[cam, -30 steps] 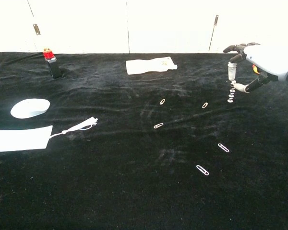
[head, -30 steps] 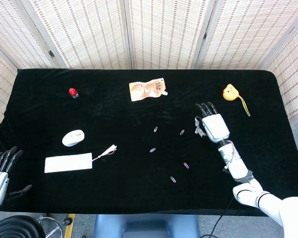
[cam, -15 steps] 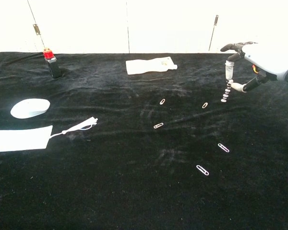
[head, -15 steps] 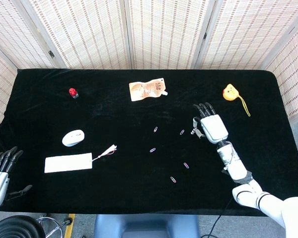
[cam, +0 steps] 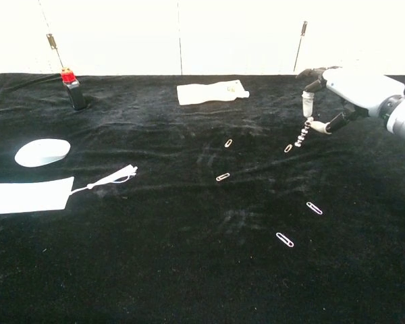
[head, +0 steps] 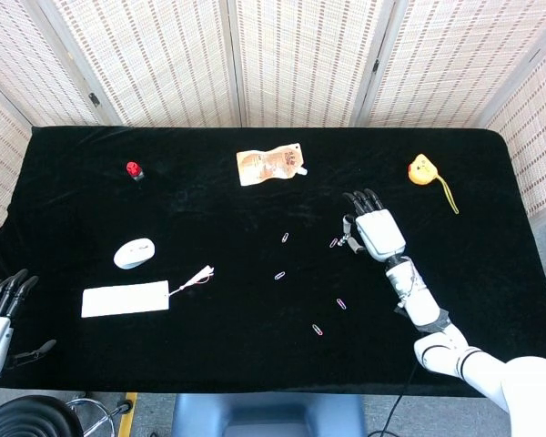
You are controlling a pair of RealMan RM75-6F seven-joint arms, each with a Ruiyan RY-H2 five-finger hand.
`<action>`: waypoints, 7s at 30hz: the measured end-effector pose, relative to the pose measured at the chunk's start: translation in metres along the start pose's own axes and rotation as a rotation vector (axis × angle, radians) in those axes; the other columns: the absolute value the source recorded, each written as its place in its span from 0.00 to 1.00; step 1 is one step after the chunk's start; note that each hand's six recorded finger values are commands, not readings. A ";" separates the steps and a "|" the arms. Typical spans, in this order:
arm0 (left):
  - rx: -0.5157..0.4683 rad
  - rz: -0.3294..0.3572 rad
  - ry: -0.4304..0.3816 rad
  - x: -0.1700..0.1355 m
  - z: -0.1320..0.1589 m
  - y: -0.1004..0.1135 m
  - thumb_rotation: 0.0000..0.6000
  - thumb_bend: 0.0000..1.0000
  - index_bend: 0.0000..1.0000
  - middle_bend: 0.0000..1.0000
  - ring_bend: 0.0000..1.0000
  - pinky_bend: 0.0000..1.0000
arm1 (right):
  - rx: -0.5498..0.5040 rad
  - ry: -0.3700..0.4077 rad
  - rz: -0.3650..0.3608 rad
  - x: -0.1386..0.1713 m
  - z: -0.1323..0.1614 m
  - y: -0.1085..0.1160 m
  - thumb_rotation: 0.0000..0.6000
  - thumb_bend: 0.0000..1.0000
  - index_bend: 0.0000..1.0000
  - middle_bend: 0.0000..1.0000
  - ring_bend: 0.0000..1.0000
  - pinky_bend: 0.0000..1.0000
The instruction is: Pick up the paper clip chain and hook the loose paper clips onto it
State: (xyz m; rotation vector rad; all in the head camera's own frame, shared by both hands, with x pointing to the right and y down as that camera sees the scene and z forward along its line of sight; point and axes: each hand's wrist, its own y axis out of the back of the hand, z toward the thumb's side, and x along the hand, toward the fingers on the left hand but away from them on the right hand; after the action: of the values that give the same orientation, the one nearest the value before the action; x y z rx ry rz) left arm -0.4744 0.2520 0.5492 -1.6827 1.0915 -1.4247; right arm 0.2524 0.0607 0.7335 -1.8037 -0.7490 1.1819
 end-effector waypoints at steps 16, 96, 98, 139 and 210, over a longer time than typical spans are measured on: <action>-0.034 0.018 -0.001 -0.003 -0.006 0.010 1.00 0.07 0.00 0.00 0.00 0.00 | -0.009 -0.006 0.019 -0.022 0.011 -0.009 1.00 0.47 0.92 0.12 0.07 0.00; 0.030 -0.049 0.000 0.011 0.000 -0.012 1.00 0.07 0.00 0.00 0.00 0.00 | -0.084 0.184 0.059 0.116 0.044 -0.020 1.00 0.48 0.92 0.13 0.09 0.00; 0.028 -0.047 -0.001 0.011 0.001 -0.011 1.00 0.07 0.00 0.00 0.00 0.00 | -0.091 0.190 0.052 0.116 0.045 -0.018 1.00 0.48 0.92 0.13 0.09 0.00; -0.024 0.012 0.012 -0.005 -0.007 0.006 1.00 0.07 0.00 0.00 0.00 0.00 | -0.150 0.374 0.131 0.133 0.107 -0.024 1.00 0.48 0.92 0.13 0.09 0.00; 0.044 -0.043 0.020 0.010 -0.002 -0.014 1.00 0.07 0.00 0.00 0.00 0.00 | -0.219 0.253 -0.110 0.168 0.036 0.048 1.00 0.48 0.92 0.14 0.09 0.00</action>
State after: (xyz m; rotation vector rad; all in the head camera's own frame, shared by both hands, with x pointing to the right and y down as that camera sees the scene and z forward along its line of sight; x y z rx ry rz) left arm -0.4728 0.2488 0.5665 -1.6738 1.0333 -1.4848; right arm 0.2847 0.1868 0.6124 -2.0172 -0.8413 0.8063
